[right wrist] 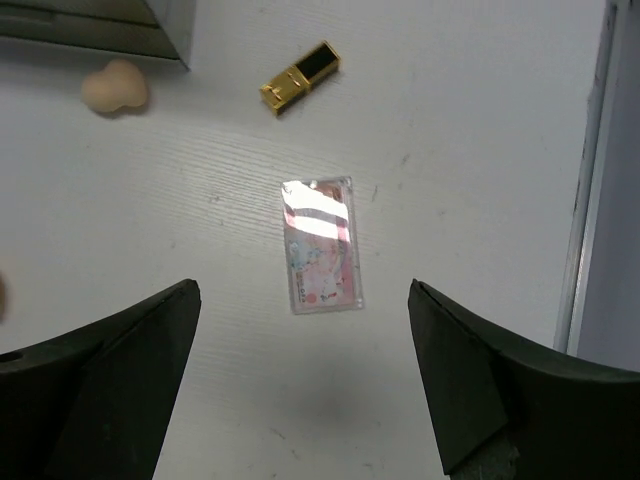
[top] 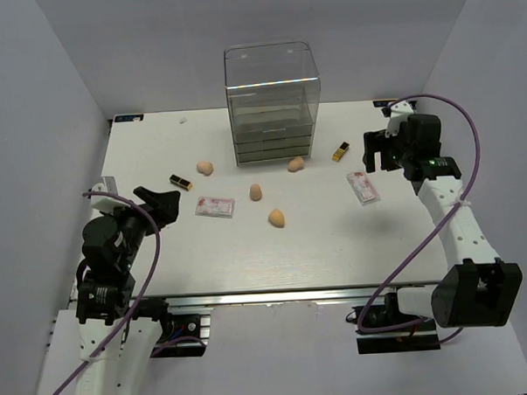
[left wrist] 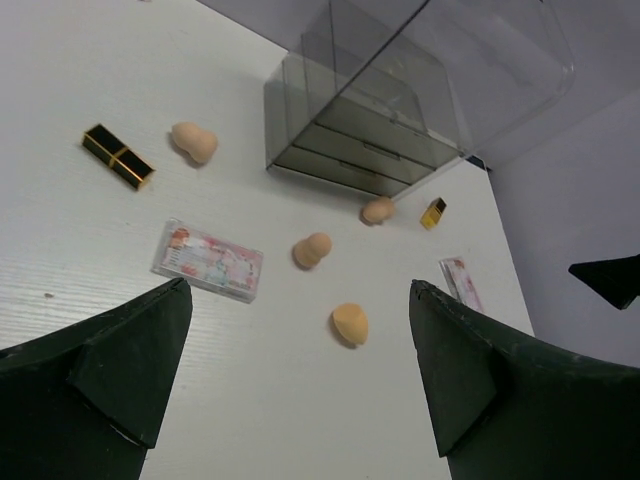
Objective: Organize the makeup
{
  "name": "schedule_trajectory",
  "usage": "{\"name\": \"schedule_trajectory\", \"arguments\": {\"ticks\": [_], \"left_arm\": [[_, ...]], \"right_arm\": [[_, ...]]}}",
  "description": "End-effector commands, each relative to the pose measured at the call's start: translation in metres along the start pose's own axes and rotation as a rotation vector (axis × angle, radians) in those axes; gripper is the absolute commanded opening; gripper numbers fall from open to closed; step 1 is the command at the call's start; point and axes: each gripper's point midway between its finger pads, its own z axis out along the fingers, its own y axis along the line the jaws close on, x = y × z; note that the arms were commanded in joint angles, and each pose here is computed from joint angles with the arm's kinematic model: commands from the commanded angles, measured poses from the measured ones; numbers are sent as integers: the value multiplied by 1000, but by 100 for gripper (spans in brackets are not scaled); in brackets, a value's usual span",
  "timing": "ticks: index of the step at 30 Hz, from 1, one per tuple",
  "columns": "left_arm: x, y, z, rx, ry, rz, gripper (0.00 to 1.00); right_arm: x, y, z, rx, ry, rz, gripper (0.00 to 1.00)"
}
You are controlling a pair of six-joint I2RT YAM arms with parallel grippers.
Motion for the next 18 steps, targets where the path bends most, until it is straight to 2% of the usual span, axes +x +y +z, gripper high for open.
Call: {"name": "schedule_trajectory", "arguments": {"ticks": [1,4,6,7,8,11,14,16,18], "left_arm": [[15,-17,4,104,62,-50,98],[23,-25,10,157,87,-114,96],[28,-28,15,182,99,-159,85],[35,-31,22,210,117,-213,76],[38,-32,25,217,125,-246,50],[49,-34,41,238,155,-362,14],[43,-36,53,251,103,-442,14],[34,-43,59,279,59,-479,21],[41,-46,72,264,73,-511,29]], "right_arm": [[-30,36,-28,-214,-170,-209,89],[-18,72,-48,-434,-242,-436,89],[-9,84,-55,-498,-266,-493,89],[-6,90,-58,-524,-269,-508,89],[-3,95,-59,-545,-270,-531,89],[5,109,-65,-644,-243,-549,89],[3,120,-68,-714,-223,-470,89],[2,126,-67,-749,-222,-435,89],[-9,127,-66,-737,-263,-391,83]]}}
